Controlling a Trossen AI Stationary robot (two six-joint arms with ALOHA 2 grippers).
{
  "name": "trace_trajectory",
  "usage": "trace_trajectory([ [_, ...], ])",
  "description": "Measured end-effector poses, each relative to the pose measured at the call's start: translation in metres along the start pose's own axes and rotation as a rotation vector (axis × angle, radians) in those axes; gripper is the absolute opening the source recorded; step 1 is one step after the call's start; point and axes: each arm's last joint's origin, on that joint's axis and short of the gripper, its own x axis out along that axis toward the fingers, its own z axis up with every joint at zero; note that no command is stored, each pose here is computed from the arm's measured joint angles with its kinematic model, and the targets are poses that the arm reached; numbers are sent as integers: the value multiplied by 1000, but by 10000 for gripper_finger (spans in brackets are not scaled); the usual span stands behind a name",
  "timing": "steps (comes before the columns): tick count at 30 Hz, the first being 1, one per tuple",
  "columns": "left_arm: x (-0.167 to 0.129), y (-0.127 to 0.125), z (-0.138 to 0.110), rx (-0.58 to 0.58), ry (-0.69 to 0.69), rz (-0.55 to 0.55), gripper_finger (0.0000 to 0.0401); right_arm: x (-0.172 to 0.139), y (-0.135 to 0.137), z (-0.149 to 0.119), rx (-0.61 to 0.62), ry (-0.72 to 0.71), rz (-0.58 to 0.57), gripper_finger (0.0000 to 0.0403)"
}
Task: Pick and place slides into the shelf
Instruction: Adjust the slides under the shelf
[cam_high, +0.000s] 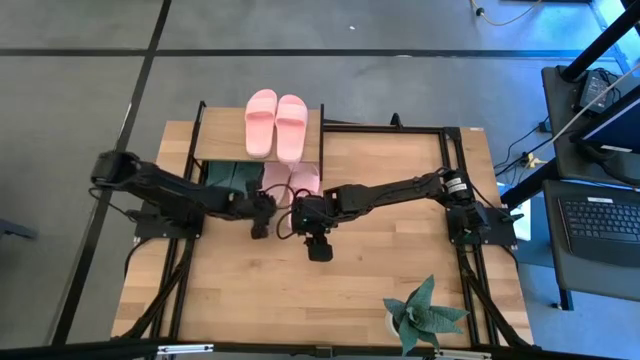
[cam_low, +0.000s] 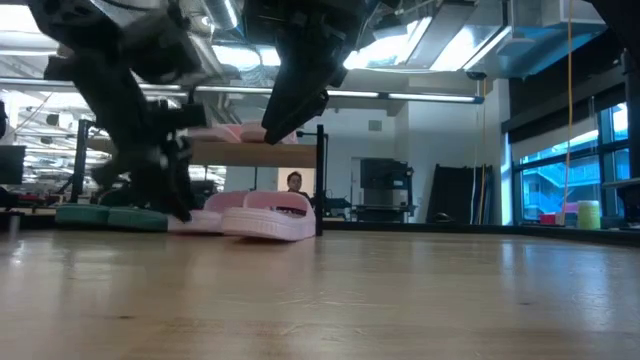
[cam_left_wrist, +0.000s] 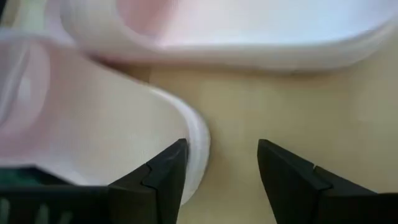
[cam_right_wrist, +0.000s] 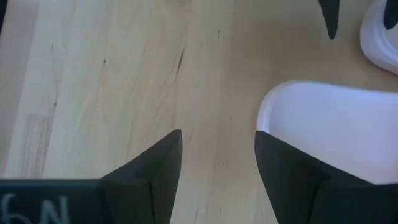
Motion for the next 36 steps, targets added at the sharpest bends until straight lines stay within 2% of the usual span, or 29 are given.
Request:
trace_trajectory([
  [5,-33,11,10,-30,-156,-181,186,0,0,0,-1,-4,0,202],
  [9,-61,24,14,-37,-318,-214,186,0,0,2,-6,-24,0,202],
  [15,-87,40,-4,-63,-488,-286,186,14,-1,2,-33,-107,9,202],
  [17,-91,44,-12,-74,-532,-316,186,26,-4,-5,-18,-135,59,202],
  [21,-93,47,-28,-93,-583,-331,186,45,-14,-24,66,-147,174,202],
  [28,-93,49,-37,-114,-616,-318,186,64,-25,-42,117,-234,189,202],
  [31,-93,49,-37,-114,-614,-318,186,67,-26,-46,116,-259,224,202],
  [36,-92,49,-38,-113,-610,-318,186,70,-27,-47,119,-303,212,202],
])
